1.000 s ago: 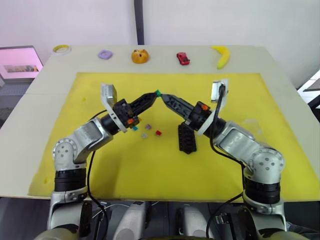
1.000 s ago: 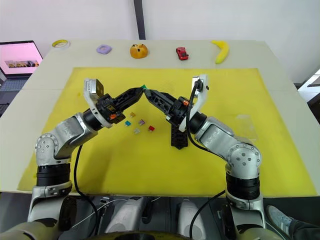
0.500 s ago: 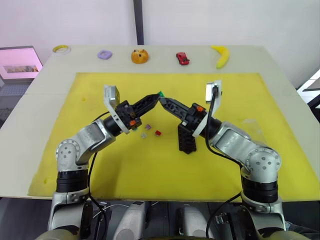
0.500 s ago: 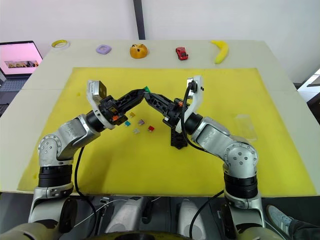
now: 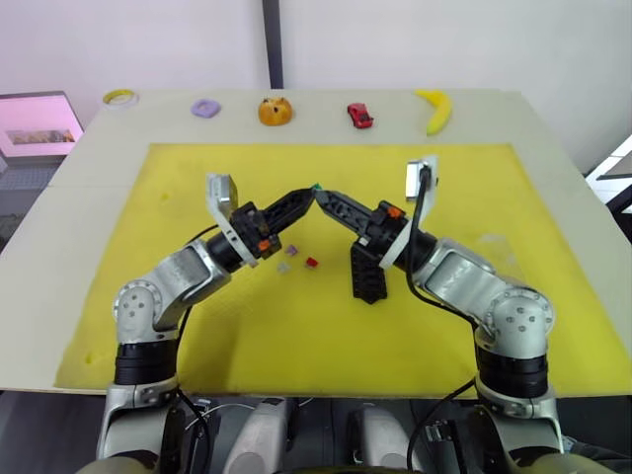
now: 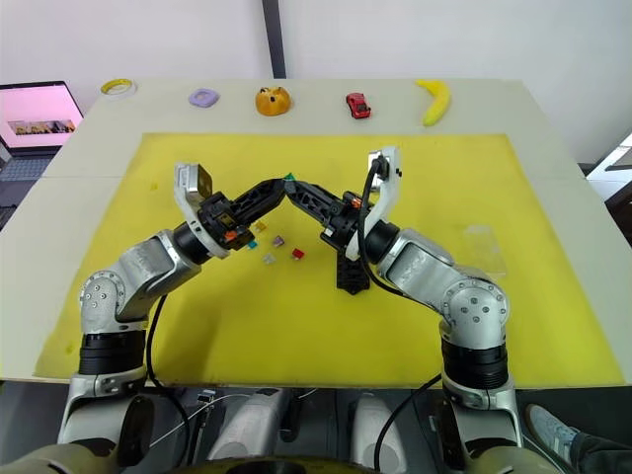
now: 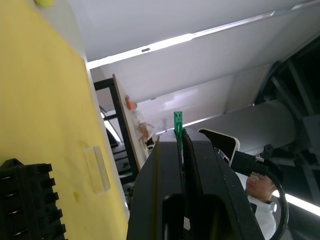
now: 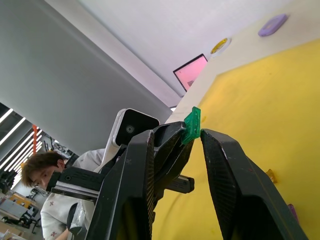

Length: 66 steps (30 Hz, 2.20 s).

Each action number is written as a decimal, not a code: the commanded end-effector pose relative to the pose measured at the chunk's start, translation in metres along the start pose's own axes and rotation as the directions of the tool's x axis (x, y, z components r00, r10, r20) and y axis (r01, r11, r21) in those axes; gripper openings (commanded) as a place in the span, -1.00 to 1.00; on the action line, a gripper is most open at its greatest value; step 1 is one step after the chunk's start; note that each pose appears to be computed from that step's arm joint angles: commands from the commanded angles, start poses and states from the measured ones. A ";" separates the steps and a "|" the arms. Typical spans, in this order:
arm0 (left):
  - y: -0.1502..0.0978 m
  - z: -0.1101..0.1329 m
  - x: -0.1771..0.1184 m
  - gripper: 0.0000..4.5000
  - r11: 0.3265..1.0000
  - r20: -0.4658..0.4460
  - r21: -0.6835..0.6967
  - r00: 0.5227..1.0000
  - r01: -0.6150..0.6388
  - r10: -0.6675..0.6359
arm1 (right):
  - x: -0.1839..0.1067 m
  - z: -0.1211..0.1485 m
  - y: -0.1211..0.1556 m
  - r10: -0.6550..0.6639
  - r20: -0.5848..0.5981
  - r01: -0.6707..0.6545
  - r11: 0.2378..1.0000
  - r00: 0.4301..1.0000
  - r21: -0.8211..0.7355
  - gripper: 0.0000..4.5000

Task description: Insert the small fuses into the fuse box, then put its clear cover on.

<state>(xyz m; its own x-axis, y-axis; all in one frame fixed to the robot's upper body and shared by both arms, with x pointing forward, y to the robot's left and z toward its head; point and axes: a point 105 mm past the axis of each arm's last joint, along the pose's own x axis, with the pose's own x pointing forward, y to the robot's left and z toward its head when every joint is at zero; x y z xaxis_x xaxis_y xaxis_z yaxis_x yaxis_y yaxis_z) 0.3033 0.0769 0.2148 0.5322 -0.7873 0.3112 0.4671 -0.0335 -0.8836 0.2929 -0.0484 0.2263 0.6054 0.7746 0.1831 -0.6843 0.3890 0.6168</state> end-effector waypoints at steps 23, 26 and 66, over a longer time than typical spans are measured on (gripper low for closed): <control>-0.009 -0.004 0.005 -1.00 1.000 -0.013 0.009 1.000 0.024 -0.024 | 0.002 0.011 0.017 0.068 0.033 -0.068 0.998 0.997 0.014 -0.97; -0.008 -0.003 0.005 -1.00 1.000 -0.010 0.008 1.000 0.020 -0.020 | 0.002 0.012 0.015 0.054 0.037 -0.053 0.999 0.998 -0.007 -0.97; 0.007 -0.019 -0.044 0.96 0.377 -0.671 0.740 0.656 0.557 0.346 | -0.075 0.004 -0.001 -0.017 -0.507 -0.348 0.709 0.862 -0.614 -1.00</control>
<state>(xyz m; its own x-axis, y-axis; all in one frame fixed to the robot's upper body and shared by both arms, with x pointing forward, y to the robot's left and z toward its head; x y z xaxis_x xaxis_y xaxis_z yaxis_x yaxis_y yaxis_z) 0.2697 0.1028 0.1848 0.0675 -0.9510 -0.3018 0.9964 0.0797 -0.0286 0.2568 -0.1105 0.2107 0.3777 0.8956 -0.2352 -0.9213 0.3889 0.0014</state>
